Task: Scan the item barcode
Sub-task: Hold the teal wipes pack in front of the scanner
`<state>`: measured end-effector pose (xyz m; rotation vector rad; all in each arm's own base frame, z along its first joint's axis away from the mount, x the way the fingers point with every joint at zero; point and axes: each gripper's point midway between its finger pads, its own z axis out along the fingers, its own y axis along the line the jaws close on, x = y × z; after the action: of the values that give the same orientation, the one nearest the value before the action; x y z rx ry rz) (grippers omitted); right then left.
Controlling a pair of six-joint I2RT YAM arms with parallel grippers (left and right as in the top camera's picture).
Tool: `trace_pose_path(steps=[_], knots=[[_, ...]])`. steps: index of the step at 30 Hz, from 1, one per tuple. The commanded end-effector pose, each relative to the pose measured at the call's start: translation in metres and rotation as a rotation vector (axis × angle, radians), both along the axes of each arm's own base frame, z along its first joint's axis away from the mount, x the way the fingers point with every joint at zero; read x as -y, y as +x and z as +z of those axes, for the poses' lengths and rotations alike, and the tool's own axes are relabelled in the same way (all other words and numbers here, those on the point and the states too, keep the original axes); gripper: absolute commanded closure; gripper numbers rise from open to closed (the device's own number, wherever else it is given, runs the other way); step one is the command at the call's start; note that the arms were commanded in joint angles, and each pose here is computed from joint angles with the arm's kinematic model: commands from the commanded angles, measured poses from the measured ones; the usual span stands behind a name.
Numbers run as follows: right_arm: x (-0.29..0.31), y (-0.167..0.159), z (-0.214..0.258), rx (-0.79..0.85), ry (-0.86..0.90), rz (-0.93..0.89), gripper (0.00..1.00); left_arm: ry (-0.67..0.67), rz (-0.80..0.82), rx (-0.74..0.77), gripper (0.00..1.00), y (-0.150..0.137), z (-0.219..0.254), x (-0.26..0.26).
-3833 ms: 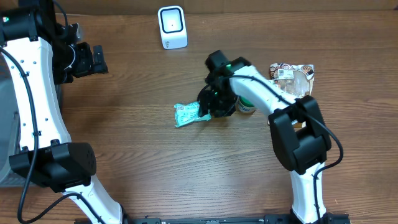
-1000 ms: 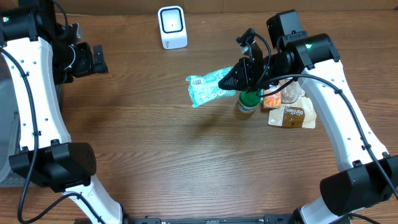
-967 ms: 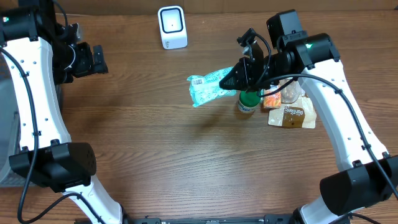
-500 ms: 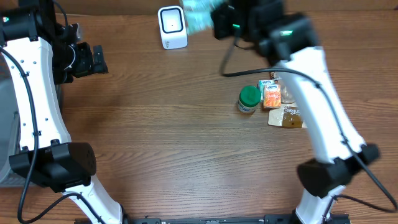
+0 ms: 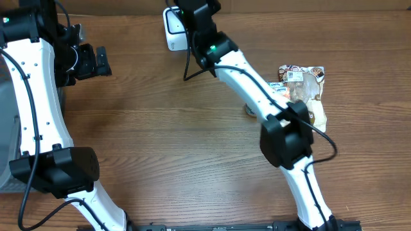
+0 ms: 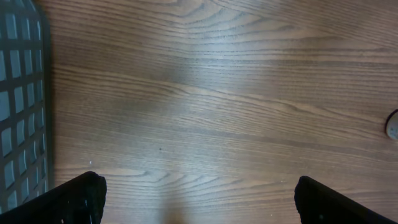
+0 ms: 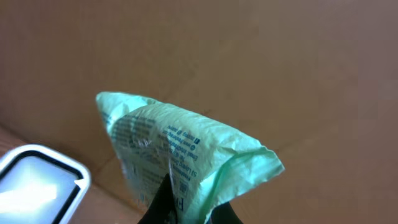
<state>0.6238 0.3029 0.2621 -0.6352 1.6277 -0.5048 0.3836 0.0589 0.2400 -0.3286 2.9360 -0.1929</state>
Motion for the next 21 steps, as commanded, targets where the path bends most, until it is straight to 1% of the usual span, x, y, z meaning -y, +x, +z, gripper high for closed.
trace_pose_path(steps=[1,3,7,10,14,21], knots=[[-0.007,0.012,-0.014,0.046,-0.196,0.049,0.96,0.015,-0.013,0.043,0.01,-0.002,0.014,-0.002],[-0.017,0.017,-0.034,0.059,-0.262,0.09,0.96,0.015,-0.013,0.043,0.0,-0.002,0.014,-0.002],[-0.025,0.026,-0.074,0.078,-0.387,0.118,0.96,0.015,-0.013,0.043,0.0,-0.002,0.014,-0.002],[-0.027,0.029,-0.09,0.082,-0.394,0.119,0.96,0.015,-0.015,0.043,0.0,-0.002,0.014,-0.001],[-0.028,0.031,-0.093,0.104,-0.381,0.121,0.96,0.015,-0.015,0.043,0.0,-0.002,0.014,-0.001],[-0.03,0.032,-0.083,0.143,-0.36,0.122,0.96,0.014,-0.015,0.043,0.0,-0.002,0.014,-0.001]])
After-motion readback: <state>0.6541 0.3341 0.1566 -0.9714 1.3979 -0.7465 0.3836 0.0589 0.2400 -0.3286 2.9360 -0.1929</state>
